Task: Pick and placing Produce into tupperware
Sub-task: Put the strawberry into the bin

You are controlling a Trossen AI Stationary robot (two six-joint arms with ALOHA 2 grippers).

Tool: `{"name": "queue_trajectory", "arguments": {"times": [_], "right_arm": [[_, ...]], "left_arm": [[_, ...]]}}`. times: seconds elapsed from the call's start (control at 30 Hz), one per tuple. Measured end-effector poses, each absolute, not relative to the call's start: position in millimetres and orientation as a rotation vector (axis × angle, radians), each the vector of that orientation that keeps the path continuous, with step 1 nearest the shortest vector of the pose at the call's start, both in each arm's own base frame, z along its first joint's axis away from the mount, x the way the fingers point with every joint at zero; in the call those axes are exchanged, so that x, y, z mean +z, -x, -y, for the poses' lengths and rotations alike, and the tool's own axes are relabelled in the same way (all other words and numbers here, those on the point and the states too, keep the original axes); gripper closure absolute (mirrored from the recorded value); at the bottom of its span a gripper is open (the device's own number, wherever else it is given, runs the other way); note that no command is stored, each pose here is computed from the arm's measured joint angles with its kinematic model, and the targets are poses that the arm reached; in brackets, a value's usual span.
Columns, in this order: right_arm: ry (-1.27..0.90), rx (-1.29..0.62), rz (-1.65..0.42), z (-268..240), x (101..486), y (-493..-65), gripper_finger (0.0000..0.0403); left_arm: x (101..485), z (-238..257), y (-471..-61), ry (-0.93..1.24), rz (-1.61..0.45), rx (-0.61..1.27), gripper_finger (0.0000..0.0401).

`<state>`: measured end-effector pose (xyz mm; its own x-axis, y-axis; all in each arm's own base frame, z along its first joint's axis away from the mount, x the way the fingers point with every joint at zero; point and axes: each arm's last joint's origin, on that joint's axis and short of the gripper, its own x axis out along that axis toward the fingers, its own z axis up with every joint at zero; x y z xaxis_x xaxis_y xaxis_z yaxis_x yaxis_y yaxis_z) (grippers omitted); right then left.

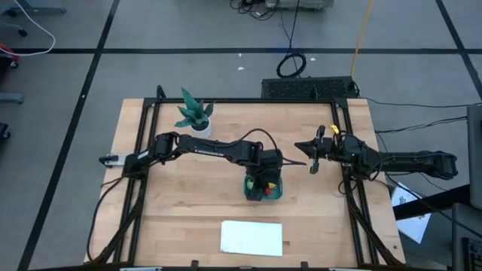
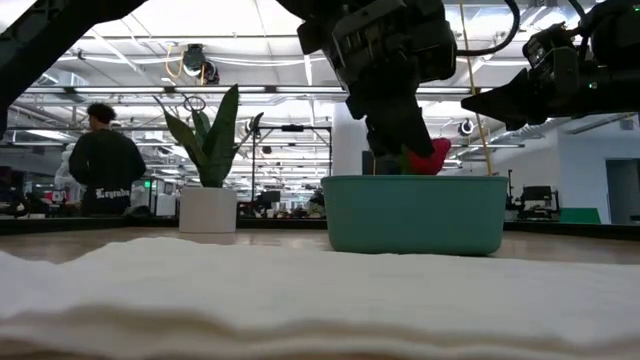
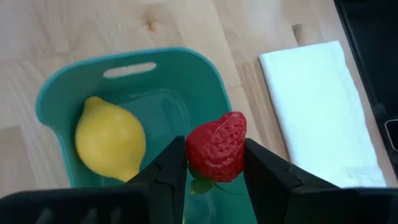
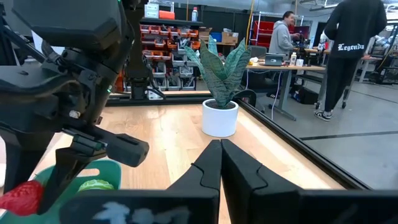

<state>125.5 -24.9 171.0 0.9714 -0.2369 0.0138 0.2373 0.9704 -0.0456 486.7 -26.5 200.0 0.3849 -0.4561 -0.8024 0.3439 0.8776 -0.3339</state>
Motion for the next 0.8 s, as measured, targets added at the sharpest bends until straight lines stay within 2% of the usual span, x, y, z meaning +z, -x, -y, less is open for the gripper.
{"name": "queue_trajectory", "arguments": {"times": [0.43,0.8], "right_arm": [[0.048,-0.236,0.008,25,171,-126,0.0403],[0.059,-0.236,0.007,25,171,-126,0.0403]], "left_arm": [[173,-1,-480,0.24,-1.105,-0.443,0.0282],[171,4,-480,0.186,-1.091,-0.484,0.0283]]}}
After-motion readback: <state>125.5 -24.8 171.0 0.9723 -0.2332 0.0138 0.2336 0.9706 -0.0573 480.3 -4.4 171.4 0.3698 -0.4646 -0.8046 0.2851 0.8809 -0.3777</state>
